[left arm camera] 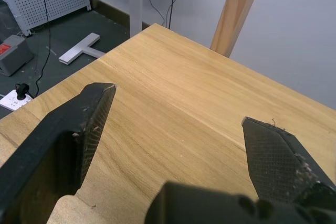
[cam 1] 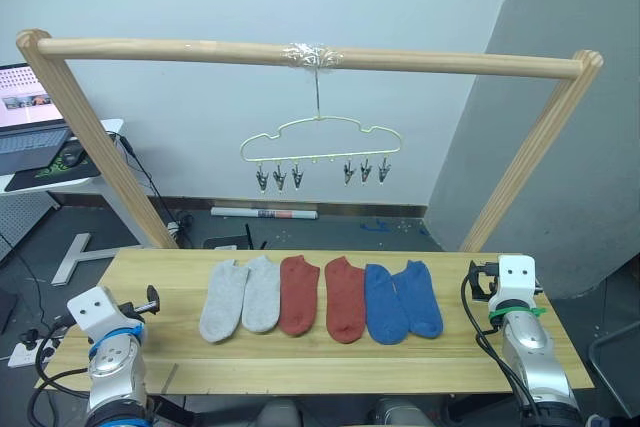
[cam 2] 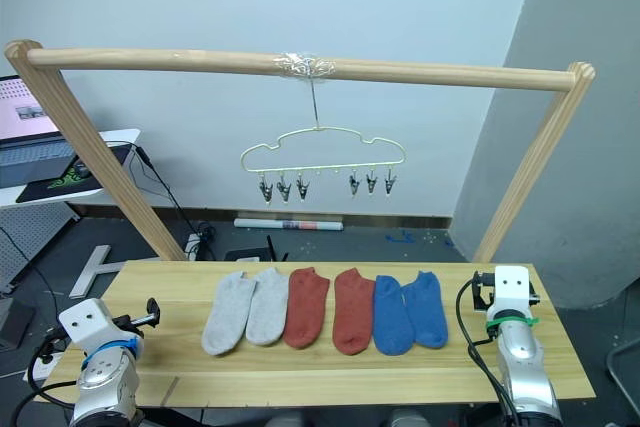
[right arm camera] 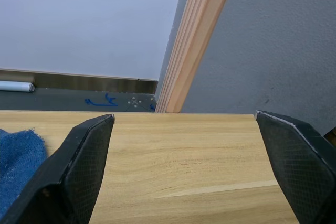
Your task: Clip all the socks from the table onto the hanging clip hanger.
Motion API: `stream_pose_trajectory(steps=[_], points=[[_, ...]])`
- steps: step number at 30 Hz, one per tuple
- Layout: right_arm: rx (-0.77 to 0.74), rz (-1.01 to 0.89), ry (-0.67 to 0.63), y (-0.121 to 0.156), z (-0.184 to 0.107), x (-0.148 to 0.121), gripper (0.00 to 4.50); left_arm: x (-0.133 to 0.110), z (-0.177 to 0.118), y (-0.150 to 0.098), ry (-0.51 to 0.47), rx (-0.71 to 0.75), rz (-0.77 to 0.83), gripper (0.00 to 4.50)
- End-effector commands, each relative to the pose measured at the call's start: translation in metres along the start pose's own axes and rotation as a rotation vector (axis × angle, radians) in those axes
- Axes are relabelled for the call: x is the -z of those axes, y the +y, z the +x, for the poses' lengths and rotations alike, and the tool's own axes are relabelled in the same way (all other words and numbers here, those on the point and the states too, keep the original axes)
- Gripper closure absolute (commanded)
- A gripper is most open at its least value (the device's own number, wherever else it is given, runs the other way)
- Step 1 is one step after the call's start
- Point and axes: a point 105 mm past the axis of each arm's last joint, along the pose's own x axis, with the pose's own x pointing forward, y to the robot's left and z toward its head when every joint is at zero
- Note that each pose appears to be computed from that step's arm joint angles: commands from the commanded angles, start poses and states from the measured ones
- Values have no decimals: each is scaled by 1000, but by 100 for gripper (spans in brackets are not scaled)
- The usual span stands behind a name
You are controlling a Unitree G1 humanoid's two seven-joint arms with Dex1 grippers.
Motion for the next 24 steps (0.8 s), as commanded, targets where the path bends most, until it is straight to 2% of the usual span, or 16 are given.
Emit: stream_pose_trajectory(steps=[1,8,10,14,18,24], points=[[35,-9,-63,-10,2,-16,0,-22,8,-2,-40,29,19,3],[24,-33,-71,-11,-2,-16,0,-30,10,-4,-67,39,116,3],[23,-49,-76,-11,-2,-17,0,-31,7,-9,-75,85,102,3],[21,-41,-86,-13,-2,-19,0,-38,2,-3,-94,132,-25,3],[-19,-31,-110,-8,-1,-24,0,-57,-9,-7,-169,208,-29,3],[-193,-35,-141,14,-1,-40,0,-103,-38,-27,-317,377,31,3]])
